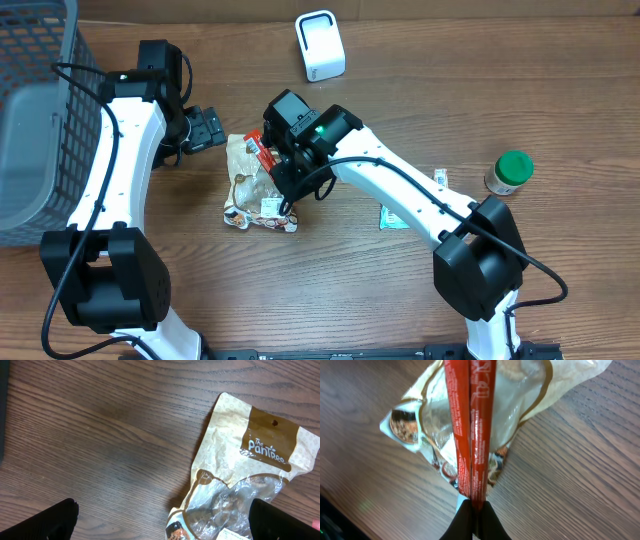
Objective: Scan the item barcode
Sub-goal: 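Lower the right gripper and grasp the red snack stick, then lift the red snack stick and carry it to the white scanner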
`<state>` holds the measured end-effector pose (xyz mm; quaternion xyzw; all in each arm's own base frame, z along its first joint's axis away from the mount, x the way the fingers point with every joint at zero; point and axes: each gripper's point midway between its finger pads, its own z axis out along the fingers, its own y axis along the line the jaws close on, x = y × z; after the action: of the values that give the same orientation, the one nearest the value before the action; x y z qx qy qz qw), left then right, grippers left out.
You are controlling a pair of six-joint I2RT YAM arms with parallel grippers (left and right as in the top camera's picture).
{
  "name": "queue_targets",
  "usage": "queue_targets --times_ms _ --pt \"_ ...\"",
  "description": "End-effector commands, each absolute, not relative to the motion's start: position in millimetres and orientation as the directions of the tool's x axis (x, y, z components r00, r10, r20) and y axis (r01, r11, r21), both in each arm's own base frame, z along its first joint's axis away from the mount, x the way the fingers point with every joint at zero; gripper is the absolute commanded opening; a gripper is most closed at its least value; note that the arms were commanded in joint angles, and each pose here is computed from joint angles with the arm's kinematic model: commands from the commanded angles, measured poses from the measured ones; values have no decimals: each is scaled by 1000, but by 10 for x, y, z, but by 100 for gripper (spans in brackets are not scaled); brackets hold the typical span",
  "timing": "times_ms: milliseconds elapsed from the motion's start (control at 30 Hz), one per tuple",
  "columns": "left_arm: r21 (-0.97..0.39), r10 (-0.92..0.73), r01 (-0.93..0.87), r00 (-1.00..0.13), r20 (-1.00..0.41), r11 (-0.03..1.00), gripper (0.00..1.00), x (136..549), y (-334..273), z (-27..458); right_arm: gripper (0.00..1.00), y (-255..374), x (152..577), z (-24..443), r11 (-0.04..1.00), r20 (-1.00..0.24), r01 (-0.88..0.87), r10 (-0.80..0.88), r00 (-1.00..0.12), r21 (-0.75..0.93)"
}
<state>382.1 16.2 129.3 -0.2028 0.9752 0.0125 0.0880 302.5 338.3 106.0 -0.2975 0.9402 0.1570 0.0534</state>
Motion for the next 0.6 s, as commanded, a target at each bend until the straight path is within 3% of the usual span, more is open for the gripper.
queue_targets --times_ms 0,400,567 --pt "-14 -379 -385 -903 -203 923 100 3867 171 1367 4 3248 3058 1367 720 -270 -659 -604 -750 219" --pt "-14 -379 -385 -903 -203 923 100 3867 171 1367 4 2524 2888 2235 605 -377 -785 -701 -605 133" --pt "-14 -379 -385 -903 -202 923 100 3867 171 1366 4 2423 2592 2507 456 -434 -873 -761 -483 171"
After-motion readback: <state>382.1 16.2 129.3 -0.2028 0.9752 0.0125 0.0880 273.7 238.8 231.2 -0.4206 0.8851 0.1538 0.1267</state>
